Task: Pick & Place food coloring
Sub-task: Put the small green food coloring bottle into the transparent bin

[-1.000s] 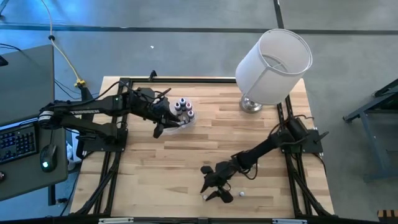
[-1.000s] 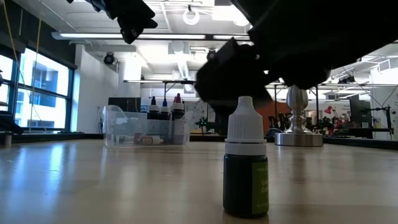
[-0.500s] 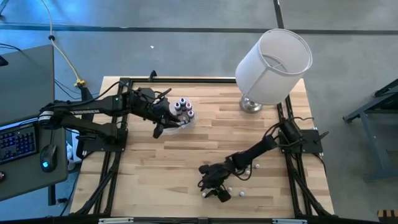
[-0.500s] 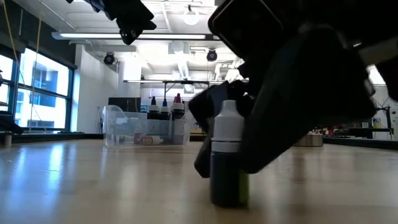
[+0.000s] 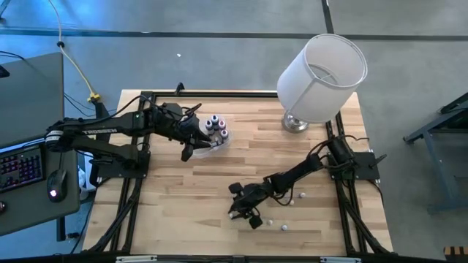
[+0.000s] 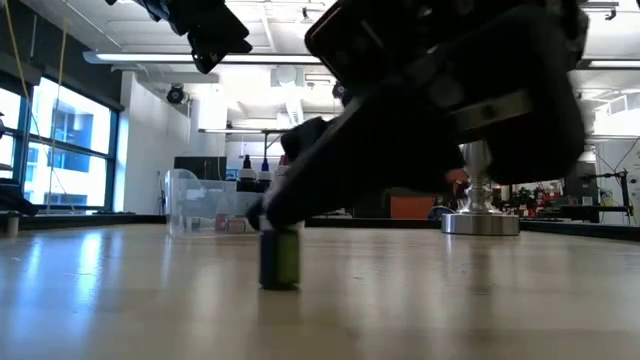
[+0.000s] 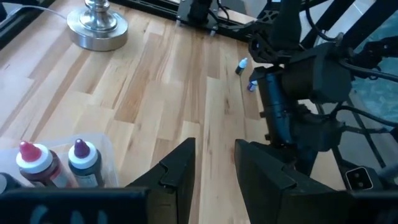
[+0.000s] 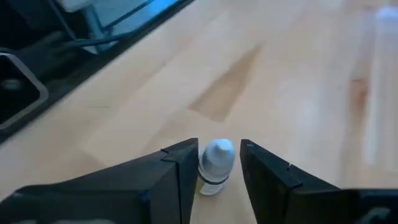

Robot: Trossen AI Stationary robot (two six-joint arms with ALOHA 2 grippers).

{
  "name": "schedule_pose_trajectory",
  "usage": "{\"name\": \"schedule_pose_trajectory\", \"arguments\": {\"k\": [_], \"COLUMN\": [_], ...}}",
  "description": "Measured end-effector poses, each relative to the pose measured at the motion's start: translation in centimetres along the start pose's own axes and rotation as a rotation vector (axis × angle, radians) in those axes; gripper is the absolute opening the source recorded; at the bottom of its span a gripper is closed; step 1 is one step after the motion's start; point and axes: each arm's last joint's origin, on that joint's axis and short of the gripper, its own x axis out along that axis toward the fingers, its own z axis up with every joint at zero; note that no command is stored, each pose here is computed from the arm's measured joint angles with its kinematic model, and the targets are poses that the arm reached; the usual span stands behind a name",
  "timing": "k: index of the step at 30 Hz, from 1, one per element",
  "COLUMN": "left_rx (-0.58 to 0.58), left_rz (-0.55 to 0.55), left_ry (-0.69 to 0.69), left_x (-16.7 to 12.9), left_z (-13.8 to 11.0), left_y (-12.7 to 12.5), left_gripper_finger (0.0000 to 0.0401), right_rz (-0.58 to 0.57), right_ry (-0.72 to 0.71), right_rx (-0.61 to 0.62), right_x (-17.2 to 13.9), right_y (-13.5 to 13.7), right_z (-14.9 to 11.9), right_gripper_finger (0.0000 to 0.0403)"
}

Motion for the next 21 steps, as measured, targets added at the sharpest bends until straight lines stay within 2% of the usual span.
{"name": "schedule_pose_trajectory", "arguments": {"k": [3, 9, 15, 18, 21], "left_rx": [0.0, 0.0, 0.005, 0.003, 0.003], "left_rz": [0.0, -0.001, -0.003, 0.0, 0.001], "left_ry": [0.0, 0.0, -0.012, 0.003, 0.003], "left_x": [0.0, 0.0, -0.9, -1.4, -2.2], "left_z": [0.0, 0.0, 0.0, -0.3, -0.4], "left_y": [0.0, 0.0, -0.2, -0.3, -0.5], "left_gripper_finger": [0.0111, 0.0111, 0.0111, 0.0111, 0.0111], "right_rz": [-0.04, -0.137, -0.227, -0.342, -0.528], "right_ry": [-0.02, -0.036, -0.126, -0.202, -0.265], "right_rx": [-0.019, 0.012, 0.026, 0.012, -0.031], "right_x": [-0.2, -1.1, -2.3, -2.9, -3.6], "right_y": [-1.1, -4.5, -7.8, -9.3, -11.2], "right_z": [0.1, 0.0, 0.5, 1.4, 3.2], "right_gripper_finger": [0.0101, 0.0045, 0.0045, 0.0059, 0.0059]}}
